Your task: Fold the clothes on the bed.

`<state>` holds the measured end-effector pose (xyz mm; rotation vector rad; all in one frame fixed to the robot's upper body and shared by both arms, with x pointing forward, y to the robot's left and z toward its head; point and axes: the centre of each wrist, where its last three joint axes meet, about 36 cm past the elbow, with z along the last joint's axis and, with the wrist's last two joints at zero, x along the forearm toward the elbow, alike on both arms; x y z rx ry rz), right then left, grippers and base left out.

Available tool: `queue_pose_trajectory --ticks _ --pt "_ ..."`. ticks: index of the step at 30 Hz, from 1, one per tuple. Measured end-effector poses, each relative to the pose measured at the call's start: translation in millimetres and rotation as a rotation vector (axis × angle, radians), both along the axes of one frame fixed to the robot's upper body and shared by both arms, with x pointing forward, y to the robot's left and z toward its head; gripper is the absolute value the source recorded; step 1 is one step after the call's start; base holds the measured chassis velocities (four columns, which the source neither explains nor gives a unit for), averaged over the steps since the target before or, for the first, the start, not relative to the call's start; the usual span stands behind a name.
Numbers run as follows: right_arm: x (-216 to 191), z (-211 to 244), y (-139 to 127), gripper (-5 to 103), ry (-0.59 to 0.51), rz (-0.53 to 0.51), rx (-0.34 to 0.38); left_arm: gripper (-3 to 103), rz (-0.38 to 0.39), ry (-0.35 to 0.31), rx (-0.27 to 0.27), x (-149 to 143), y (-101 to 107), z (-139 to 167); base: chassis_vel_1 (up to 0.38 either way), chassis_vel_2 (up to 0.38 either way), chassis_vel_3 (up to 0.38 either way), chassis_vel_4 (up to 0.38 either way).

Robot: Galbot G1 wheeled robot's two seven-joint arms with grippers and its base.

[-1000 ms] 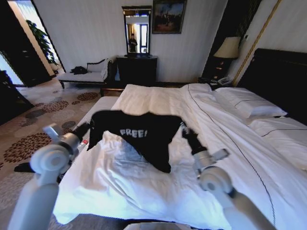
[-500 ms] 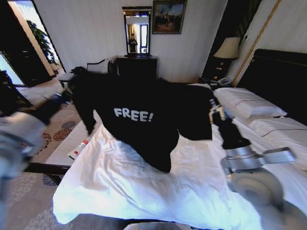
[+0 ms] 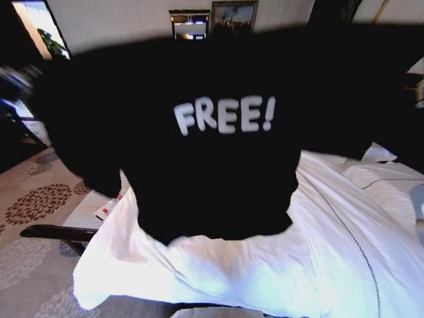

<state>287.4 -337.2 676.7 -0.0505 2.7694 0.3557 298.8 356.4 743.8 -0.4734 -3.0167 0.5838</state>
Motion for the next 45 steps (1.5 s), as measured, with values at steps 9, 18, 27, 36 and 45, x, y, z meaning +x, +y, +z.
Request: queue_pose_trajectory --ticks 9,18,27,36,45 --pt "16 -122 73 0 0.609 0.133 0.213 1 -0.052 0.469 0.160 113 -56 -162 0.000 0.000 0.000 0.000" --pt "86 -204 65 0 0.714 0.048 0.154 1 -0.033 0.565 0.257 198 -101 -254 0.000 0.000 0.000 0.000" --pt "157 -252 58 0 0.685 -0.018 0.088 1 0.060 0.554 0.260 255 -98 -272 0.000 0.000 0.000 0.000" --pt "207 -299 57 0 0.695 -0.081 0.054 1 0.104 0.560 0.320 294 -118 -303 0.000 0.000 0.000 0.000" --pt "236 -318 58 0 0.667 -0.110 0.037 1 0.127 0.565 0.335 316 -130 -321 0.000 0.000 0.000 0.000"
